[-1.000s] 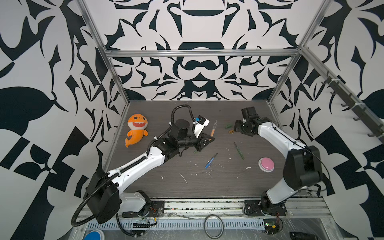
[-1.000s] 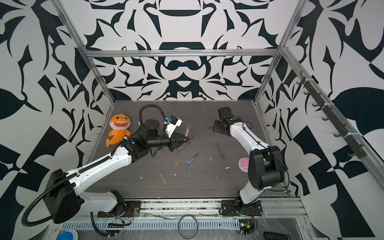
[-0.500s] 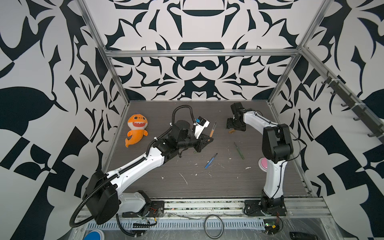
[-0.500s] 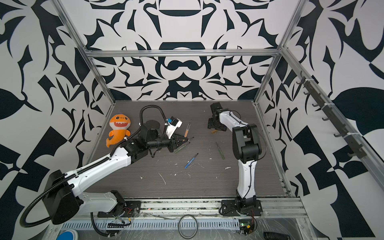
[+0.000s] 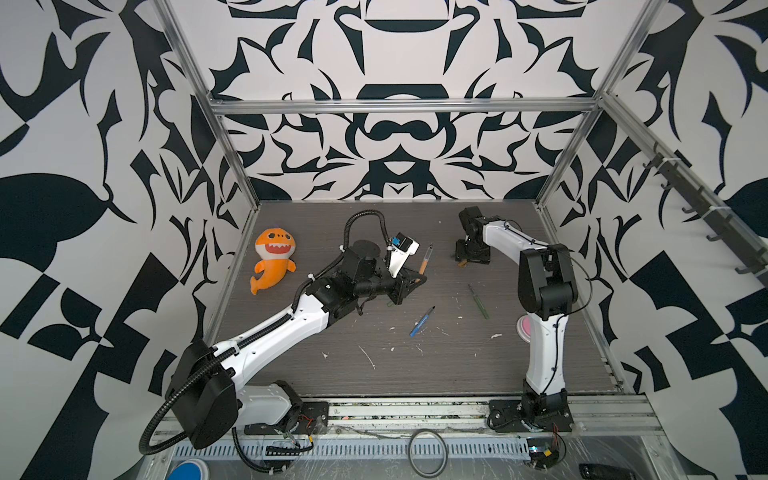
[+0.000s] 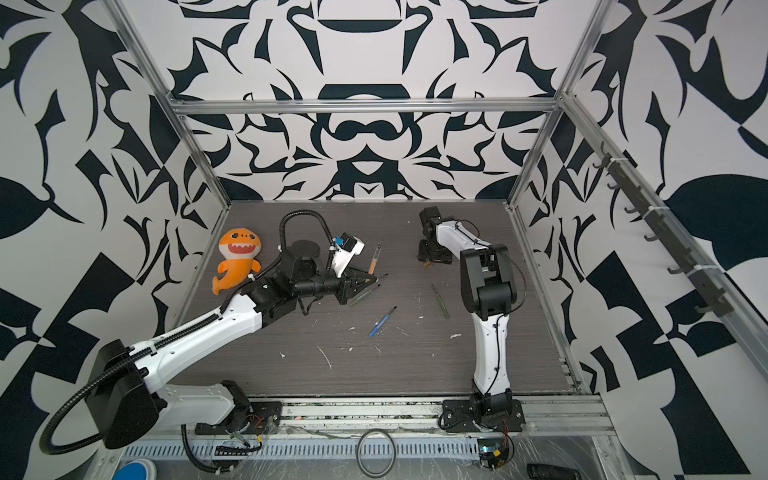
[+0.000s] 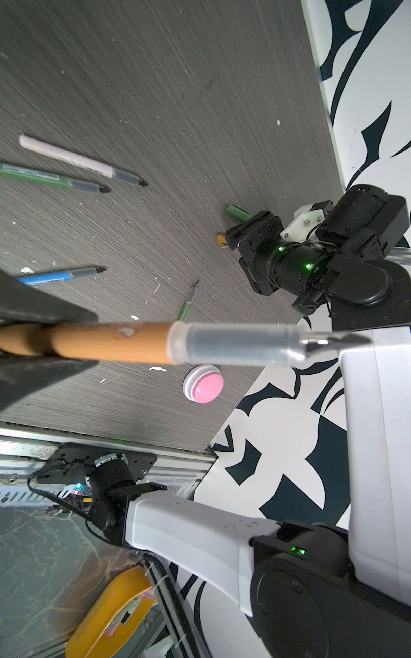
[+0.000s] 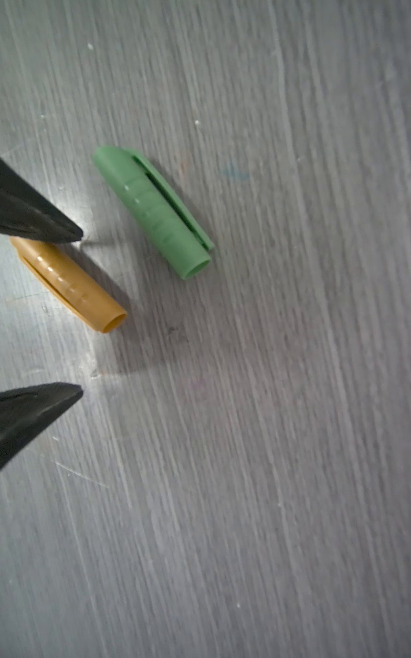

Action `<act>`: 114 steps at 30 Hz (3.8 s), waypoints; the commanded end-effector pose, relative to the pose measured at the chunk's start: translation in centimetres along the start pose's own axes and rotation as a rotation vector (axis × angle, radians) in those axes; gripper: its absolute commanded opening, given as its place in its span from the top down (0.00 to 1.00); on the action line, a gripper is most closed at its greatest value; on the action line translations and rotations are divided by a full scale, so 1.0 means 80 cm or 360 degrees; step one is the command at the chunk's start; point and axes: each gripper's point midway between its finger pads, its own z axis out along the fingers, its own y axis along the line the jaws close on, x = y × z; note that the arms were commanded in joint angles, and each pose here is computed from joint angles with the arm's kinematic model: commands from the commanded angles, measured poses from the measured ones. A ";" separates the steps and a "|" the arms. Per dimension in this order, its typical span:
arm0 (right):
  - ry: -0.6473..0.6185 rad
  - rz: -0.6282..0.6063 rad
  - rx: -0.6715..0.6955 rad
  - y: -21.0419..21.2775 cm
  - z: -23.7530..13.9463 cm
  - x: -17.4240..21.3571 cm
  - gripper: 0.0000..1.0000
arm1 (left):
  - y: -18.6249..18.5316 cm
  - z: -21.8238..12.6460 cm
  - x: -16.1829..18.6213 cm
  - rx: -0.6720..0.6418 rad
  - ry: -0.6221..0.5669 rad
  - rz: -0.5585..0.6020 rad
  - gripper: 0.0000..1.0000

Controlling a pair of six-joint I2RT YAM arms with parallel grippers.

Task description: Insert the pens into the pen caps

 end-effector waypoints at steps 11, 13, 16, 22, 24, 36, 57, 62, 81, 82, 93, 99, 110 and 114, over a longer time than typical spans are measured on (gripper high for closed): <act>0.0025 0.0001 0.0036 -0.054 -0.021 0.036 0.39 | -0.013 -0.008 -0.016 0.0047 -0.0035 0.0021 0.84; 0.0038 0.0009 0.0039 -0.061 -0.018 0.033 0.39 | -0.014 -0.007 -0.016 0.0048 -0.0034 0.0021 0.84; 0.0024 0.0034 0.0011 -0.060 -0.016 0.019 0.39 | -0.014 -0.008 -0.017 0.0047 -0.0039 0.0022 0.84; 0.0008 0.0046 -0.0124 -0.036 -0.013 -0.010 0.40 | -0.012 -0.006 -0.014 0.0039 -0.0027 0.0019 0.84; 0.0004 0.0047 -0.0133 -0.033 -0.012 -0.016 0.41 | -0.012 -0.006 -0.013 0.0036 -0.0025 0.0020 0.84; -0.0093 -0.0039 -0.0383 -0.012 -0.072 -0.024 0.57 | -0.014 -0.002 -0.010 0.0068 -0.0004 0.0011 0.84; 0.0145 -0.0060 -0.0455 0.006 -0.020 -0.005 0.71 | -0.025 0.000 -0.007 0.0125 0.0018 0.0033 0.84; 0.0153 -0.0051 -0.0409 0.001 -0.013 -0.005 0.73 | -0.025 0.000 -0.007 0.0127 0.0020 0.0032 0.84; 0.0171 -0.0051 -0.0392 0.015 0.001 -0.008 0.80 | -0.027 0.000 -0.007 0.0138 0.0020 0.0033 0.84; 0.0168 -0.0056 -0.0390 0.017 0.001 -0.008 0.81 | -0.028 0.000 -0.008 0.0138 0.0018 0.0033 0.84; -0.0147 0.0007 -0.0531 0.027 -0.090 -0.008 0.86 | -0.017 -0.001 -0.006 0.0060 -0.0006 0.0060 0.84; -0.0636 -0.0058 -0.0883 0.062 -0.197 0.023 0.86 | -0.011 0.000 -0.002 -0.0001 -0.0042 0.0118 0.84; -0.1604 -0.0199 -0.1529 0.114 -0.444 0.072 0.86 | -0.015 -0.023 -0.017 -0.0050 -0.0278 0.0230 0.84; -0.1776 -0.0203 -0.1696 0.117 -0.504 0.081 0.86 | -0.013 -0.026 -0.019 -0.0073 -0.0312 0.0247 0.84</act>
